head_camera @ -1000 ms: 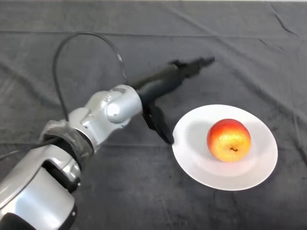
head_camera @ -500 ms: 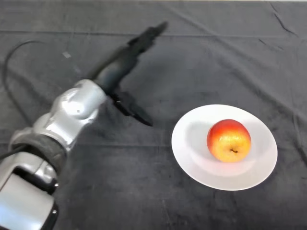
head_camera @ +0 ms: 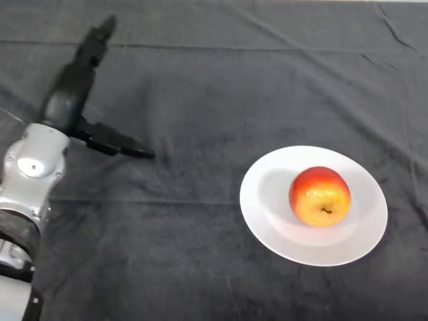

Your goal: Move the apple to the plate

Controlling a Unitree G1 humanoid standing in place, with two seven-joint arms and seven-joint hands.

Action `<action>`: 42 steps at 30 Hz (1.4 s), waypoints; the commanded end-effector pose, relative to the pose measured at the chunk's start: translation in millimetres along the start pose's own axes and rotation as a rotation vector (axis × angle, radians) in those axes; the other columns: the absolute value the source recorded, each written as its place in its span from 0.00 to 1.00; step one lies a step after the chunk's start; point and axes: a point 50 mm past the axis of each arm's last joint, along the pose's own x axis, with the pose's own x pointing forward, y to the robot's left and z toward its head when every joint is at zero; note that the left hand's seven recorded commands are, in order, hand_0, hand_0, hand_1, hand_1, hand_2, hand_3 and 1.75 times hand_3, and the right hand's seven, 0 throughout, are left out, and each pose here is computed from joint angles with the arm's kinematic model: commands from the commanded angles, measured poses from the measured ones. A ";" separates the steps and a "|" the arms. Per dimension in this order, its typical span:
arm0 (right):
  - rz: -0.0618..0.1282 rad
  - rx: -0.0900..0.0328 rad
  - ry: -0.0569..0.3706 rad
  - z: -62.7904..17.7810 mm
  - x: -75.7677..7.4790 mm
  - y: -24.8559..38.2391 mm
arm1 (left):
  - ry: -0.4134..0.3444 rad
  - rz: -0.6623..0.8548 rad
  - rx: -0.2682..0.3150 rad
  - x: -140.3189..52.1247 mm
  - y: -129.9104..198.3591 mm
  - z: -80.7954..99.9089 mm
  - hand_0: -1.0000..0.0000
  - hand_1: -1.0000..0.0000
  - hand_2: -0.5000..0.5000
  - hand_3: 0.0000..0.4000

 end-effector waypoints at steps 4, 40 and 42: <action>0.128 -0.053 0.089 -28.4 -16.3 38.9 | 0.128 0.129 -0.023 -31.1 35.1 -33.8 1.00 1.00 0.50 0.00; 0.128 -0.052 0.089 -28.4 -16.5 38.9 | 0.448 0.626 -0.205 -142.0 127.9 -97.2 1.00 1.00 0.50 0.00; 0.128 -0.052 0.090 -28.4 -16.5 38.8 | 0.457 0.651 -0.212 -146.5 132.4 -98.1 1.00 1.00 0.50 0.00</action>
